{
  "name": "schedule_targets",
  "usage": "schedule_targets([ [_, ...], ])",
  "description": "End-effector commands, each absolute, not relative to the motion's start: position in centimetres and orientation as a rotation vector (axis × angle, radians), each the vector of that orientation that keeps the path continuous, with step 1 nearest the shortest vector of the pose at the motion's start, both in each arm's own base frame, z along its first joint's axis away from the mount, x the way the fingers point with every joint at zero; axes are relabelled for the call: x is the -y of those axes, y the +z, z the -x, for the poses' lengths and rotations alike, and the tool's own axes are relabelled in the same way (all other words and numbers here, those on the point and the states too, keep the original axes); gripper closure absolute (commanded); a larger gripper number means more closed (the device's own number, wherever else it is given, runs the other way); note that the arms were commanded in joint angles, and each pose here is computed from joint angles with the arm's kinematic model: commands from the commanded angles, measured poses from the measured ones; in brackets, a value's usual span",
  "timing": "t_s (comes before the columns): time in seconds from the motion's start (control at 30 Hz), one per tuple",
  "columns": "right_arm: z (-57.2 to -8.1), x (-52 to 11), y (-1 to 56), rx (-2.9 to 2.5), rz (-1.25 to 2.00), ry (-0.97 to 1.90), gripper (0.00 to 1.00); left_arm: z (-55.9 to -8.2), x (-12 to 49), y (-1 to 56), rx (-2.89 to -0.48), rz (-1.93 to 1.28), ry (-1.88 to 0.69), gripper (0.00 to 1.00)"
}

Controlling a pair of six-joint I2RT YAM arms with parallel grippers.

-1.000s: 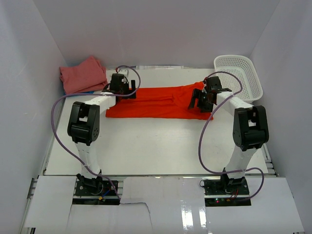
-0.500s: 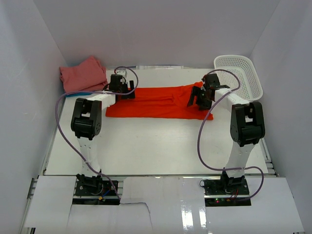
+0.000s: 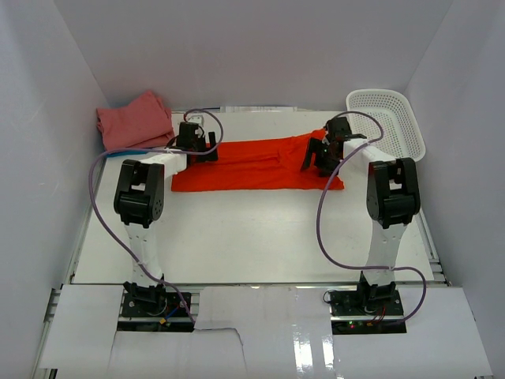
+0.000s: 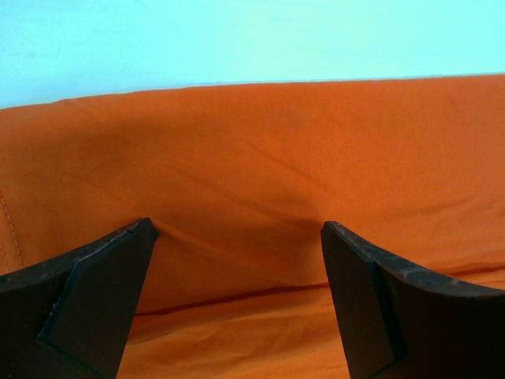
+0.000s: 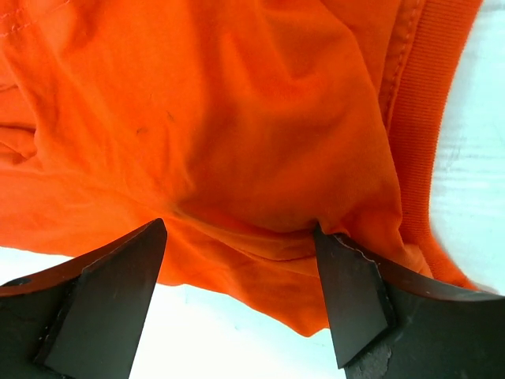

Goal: Fold and stack the t-shirts
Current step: Rotate the tshirt 90 degrees

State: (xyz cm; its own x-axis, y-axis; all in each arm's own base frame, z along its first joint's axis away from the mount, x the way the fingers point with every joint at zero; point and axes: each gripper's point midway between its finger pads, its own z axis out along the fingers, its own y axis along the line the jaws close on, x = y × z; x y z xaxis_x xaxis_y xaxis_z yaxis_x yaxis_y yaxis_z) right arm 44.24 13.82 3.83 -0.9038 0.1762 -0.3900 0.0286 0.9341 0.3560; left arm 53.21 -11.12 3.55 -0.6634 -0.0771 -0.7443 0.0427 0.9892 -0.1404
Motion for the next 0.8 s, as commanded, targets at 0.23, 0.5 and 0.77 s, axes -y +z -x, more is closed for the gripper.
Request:
schedule_targets([
  [0.23,-47.7,-13.9,3.4,-2.64,-0.127,0.464,0.18,-46.2,8.8,2.0,-2.461,0.145,-0.109,0.02],
  [0.5,-50.5,-14.3,3.0,-2.614,-0.096,0.486,0.17,-40.9,11.4,2.0,-2.558,0.128,-0.108,0.02],
  [0.77,-53.5,-15.3,2.1,-2.581,-0.071,0.534,0.17,-35.8,14.3,1.8,-2.629,0.149,-0.16,0.02],
])
